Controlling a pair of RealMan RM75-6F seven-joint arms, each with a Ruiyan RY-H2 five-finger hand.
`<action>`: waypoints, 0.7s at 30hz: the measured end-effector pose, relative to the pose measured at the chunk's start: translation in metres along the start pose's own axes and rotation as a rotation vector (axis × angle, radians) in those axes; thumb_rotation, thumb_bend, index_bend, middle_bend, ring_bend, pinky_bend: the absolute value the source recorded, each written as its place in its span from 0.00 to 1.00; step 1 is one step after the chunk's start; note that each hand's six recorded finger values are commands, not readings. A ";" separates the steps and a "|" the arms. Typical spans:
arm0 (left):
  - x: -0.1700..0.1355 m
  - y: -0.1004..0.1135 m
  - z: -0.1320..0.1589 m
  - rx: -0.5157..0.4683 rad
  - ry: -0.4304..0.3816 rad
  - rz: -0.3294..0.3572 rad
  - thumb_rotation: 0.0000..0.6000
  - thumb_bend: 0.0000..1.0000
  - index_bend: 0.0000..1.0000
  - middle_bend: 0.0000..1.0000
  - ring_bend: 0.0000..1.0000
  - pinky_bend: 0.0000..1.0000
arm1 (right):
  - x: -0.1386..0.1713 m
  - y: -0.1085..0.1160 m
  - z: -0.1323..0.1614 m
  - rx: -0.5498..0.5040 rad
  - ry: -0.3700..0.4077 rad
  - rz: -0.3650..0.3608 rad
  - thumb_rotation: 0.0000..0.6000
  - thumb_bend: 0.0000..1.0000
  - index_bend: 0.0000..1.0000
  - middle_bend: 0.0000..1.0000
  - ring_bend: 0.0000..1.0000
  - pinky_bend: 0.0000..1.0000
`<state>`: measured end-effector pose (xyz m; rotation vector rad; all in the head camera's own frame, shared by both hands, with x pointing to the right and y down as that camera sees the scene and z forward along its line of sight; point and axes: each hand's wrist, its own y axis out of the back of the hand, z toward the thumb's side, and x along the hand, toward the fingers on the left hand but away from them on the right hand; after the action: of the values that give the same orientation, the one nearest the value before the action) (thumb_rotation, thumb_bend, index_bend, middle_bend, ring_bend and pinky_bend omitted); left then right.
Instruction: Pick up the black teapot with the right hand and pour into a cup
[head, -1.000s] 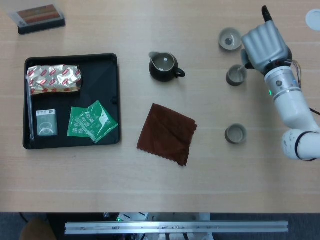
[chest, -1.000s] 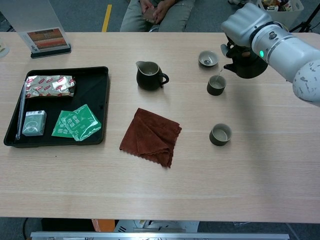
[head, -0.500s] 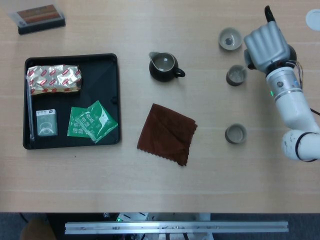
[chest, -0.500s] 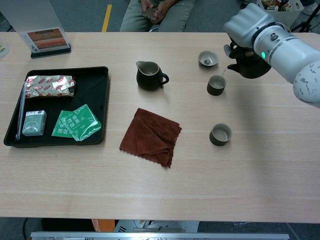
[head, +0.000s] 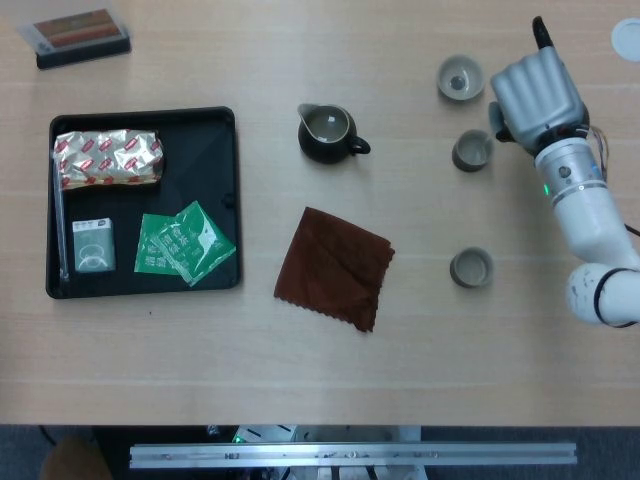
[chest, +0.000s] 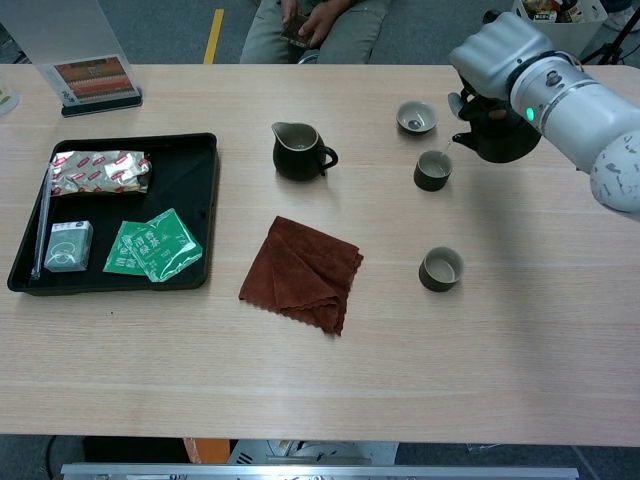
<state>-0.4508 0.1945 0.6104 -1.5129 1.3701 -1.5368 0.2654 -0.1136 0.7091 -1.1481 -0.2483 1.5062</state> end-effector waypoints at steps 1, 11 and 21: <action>0.000 0.000 0.000 0.000 0.000 0.000 1.00 0.22 0.00 0.00 0.00 0.00 | 0.000 -0.001 0.000 -0.009 0.000 -0.002 0.47 0.55 1.00 0.91 0.86 0.09; 0.001 0.001 0.001 0.002 -0.004 0.001 1.00 0.22 0.00 0.00 0.00 0.00 | 0.005 -0.012 -0.002 -0.107 -0.010 -0.018 0.48 0.54 1.00 0.89 0.85 0.09; 0.001 0.002 0.002 0.001 -0.008 0.003 1.00 0.22 0.00 0.00 0.00 0.00 | 0.010 -0.015 -0.007 -0.228 -0.015 -0.039 0.50 0.54 1.00 0.89 0.84 0.09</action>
<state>-0.4499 0.1926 0.6091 -1.5141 1.3665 -1.5283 0.2817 -0.1038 0.7110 -1.3043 -0.4596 1.4798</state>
